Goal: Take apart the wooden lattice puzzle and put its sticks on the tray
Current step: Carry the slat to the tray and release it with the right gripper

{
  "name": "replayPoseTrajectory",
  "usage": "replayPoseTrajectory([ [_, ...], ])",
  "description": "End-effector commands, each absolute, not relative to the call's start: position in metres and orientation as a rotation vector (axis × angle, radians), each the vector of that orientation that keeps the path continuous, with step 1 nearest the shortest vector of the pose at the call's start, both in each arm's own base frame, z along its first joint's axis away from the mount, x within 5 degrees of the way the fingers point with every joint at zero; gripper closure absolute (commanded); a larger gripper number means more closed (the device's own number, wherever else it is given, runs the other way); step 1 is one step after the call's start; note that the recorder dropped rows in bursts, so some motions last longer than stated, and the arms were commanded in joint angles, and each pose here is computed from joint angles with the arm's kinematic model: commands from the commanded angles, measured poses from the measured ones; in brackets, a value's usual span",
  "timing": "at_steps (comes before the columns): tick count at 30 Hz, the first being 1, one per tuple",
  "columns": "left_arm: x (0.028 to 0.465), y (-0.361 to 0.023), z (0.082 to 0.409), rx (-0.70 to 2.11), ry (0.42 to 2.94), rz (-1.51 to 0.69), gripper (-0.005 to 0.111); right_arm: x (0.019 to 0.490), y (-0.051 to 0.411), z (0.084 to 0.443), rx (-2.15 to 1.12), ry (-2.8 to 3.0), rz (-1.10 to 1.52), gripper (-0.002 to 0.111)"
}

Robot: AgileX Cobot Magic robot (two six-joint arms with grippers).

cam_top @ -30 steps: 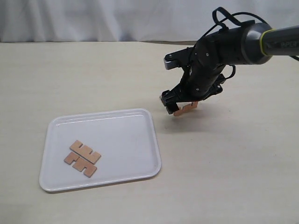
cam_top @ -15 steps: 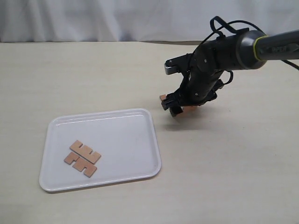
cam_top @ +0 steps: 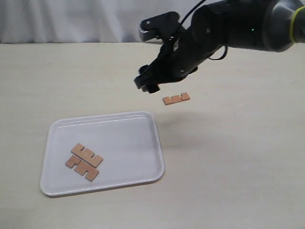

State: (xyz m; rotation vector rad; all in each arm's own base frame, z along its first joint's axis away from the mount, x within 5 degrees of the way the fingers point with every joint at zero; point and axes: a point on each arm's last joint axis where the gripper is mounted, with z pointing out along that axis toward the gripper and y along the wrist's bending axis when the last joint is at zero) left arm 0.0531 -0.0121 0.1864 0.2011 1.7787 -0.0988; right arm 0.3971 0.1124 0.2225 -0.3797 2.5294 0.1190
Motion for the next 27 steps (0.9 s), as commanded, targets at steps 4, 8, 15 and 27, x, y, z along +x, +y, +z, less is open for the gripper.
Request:
replayPoseTrajectory([
  [4,0.053,-0.011,0.186,0.193,1.771,-0.088,0.107,0.378,0.202,0.199,-0.755,2.400,0.214,0.102],
  [8,0.053,-0.011,0.186,0.193,1.771,-0.088,0.107,0.371,0.242,0.158,-0.850,2.367,0.238,0.102],
  [15,0.053,-0.011,0.186,0.193,1.771,-0.088,0.107,0.369,0.254,0.148,-0.856,2.331,0.252,0.009],
  [27,0.053,-0.011,0.186,0.193,1.771,-0.088,0.107,0.388,0.179,0.233,-0.582,2.299,0.216,0.004],
])
